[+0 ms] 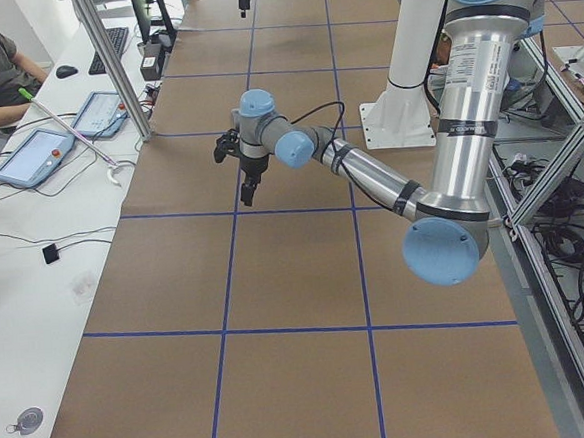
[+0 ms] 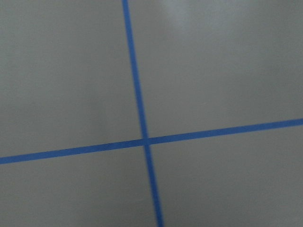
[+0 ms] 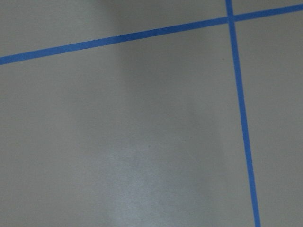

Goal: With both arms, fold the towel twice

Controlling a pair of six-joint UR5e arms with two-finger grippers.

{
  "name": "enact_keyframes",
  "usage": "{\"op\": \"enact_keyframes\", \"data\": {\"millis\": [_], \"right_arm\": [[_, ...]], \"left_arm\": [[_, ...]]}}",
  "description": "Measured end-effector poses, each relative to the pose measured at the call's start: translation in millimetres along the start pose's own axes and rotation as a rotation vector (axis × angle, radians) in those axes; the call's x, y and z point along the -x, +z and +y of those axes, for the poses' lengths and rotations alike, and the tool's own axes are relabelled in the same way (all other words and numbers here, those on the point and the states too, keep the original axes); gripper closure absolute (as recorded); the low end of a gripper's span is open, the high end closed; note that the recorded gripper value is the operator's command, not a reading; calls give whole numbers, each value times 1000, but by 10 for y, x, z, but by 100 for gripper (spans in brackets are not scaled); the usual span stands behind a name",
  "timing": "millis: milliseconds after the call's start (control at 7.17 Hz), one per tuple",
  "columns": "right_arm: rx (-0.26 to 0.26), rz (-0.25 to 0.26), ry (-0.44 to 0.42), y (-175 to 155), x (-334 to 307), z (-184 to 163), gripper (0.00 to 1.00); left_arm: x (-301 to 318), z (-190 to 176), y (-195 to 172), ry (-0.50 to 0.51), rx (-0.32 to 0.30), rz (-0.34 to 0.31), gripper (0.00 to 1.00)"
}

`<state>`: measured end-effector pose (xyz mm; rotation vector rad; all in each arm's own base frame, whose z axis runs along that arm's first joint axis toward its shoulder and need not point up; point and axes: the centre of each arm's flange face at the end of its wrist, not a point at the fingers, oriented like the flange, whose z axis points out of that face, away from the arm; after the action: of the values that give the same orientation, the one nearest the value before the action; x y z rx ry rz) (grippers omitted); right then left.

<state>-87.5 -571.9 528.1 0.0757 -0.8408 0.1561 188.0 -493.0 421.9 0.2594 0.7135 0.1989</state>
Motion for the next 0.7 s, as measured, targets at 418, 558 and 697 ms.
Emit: {"op": "enact_keyframes", "data": {"millis": [418,558,697], "right_arm": [[40,-6,-87,-18,-754,61,0],[56,-22,-88,-98,-900,66,0],[70,-27,-92,-150,-982,67,0]], "left_arm": [[1619,310,-66,-16,89,138,0],[2063,400,-93,-29,84,179,0],[2347,477,-127,-44,74,192,0]]}}
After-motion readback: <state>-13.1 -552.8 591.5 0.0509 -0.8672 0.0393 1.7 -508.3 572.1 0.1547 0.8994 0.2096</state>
